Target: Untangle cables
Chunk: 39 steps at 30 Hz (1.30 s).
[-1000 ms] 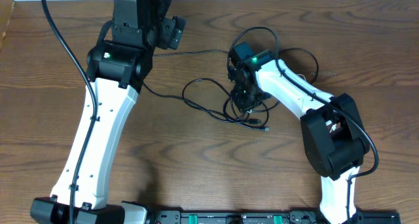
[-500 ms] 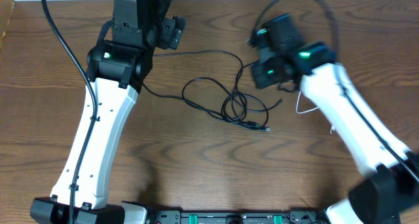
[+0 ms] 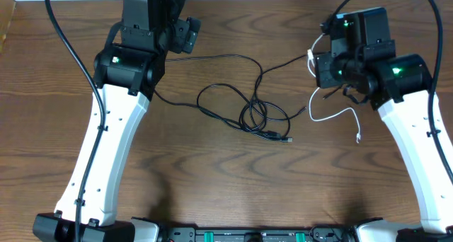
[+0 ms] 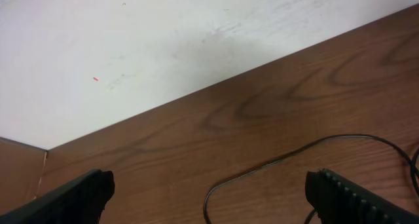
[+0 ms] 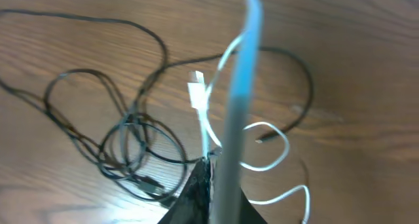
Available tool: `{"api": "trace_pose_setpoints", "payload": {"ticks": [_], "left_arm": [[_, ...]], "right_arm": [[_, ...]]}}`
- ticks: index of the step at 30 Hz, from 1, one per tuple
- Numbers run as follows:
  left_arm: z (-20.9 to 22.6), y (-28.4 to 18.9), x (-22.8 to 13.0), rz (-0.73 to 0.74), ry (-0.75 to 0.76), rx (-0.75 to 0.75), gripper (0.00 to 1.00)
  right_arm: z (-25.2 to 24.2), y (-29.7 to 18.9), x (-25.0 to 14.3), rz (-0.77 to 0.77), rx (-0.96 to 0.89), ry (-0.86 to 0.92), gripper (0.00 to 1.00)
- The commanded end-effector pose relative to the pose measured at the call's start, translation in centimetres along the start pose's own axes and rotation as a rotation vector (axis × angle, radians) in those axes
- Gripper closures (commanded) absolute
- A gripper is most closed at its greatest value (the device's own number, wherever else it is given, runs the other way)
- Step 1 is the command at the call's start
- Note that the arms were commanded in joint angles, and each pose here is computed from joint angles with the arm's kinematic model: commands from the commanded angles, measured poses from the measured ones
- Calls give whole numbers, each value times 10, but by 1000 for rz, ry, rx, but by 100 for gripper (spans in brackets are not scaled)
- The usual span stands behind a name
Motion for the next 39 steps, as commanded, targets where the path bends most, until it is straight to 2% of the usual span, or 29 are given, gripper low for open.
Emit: {"api": "trace_pose_setpoints", "payload": {"ticks": [1, 9, 13, 25, 36, 39], "left_arm": [[1, 2, -4, 10, 1, 5, 2], [-4, 2, -2, 0, 1, -43, 2], [-4, 2, -3, 0, 1, -47, 2], [-5, 2, -3, 3, 2, -48, 2], [-5, 2, -3, 4, 2, -47, 2], [-5, 2, -4, 6, 2, -48, 2]], "right_arm": [[-22, -8, 2, -19, -109, 54, 99], [-83, -18, -16, 51, -295, 199, 99], [-105, -32, -16, 23, -339, 260, 99], [-154, -138, -14, -87, -616, 410, 99], [-198, -172, -42, -85, -751, 589, 99], [-214, -182, -56, -72, -852, 688, 99]]}}
Point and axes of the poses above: each gripper's point midway between its finger pads, its own y axis out along the fingers, its own z axis along the line the jaws close on, x = y × z, the point moved 6 cm from there along -y, back along the fingers, and after that the axes turned 3 degrees about -y, right-handed, at the moved point
